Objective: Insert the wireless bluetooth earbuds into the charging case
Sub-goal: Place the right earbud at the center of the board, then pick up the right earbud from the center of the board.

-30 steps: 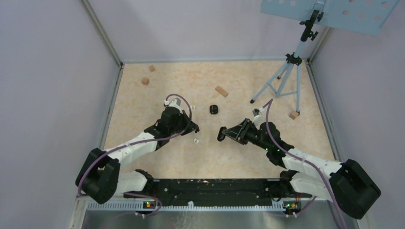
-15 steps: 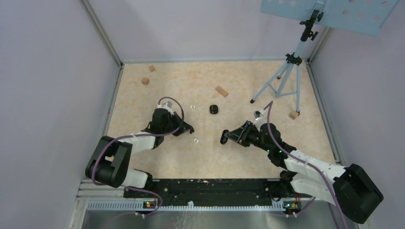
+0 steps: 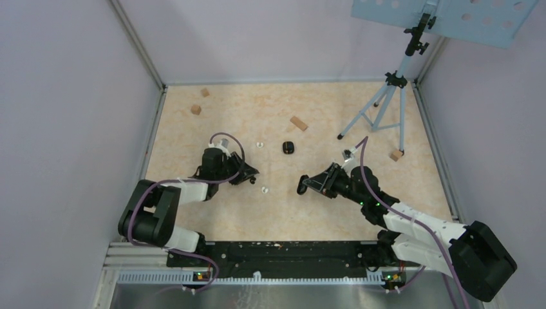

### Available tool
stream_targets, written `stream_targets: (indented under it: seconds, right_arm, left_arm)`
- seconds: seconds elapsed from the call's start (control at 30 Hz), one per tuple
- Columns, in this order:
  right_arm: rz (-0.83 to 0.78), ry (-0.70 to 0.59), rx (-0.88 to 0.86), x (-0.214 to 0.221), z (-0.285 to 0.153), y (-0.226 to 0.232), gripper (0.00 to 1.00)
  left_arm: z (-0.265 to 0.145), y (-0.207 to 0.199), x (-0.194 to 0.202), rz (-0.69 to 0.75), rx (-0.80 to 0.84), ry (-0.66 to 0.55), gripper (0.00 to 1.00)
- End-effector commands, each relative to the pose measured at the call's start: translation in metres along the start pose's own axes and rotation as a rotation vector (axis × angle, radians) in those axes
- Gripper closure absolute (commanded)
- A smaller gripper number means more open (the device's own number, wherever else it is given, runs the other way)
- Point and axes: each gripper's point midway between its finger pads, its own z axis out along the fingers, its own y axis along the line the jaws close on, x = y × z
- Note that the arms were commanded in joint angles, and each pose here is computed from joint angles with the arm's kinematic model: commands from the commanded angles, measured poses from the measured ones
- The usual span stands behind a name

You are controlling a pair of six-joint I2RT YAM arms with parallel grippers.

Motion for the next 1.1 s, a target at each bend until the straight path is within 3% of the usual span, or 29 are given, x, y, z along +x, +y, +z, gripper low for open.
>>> stream_targets:
  seconds: [0.0,0.2,0.57,0.8,1.07]
  right_arm:
    - [-0.018,-0.031,-0.044,-0.009,0.000,0.011,1.00]
    - [-0.019,-0.028,-0.039,-0.008,-0.001,0.009,1.00]
    - [-0.015,-0.021,-0.055,-0.007,0.003,0.012,1.00]
    - [-0.012,-0.013,-0.067,-0.007,0.004,0.015,1.00]
    - [-0.009,-0.014,-0.060,-0.007,0.004,0.014,1.00]
  left_arm:
    - [0.003,0.001,0.000,0.036,0.031,0.013,0.62]
    - [-0.001,0.001,-0.002,0.084,0.006,0.023,0.62]
    - [-0.037,0.002,-0.015,0.230,-0.090,-0.065,0.61]
    - [-0.034,0.036,-0.012,0.269,-0.274,0.028,0.63]
    - [-0.024,0.035,-0.008,0.291,-0.258,0.070,0.65]
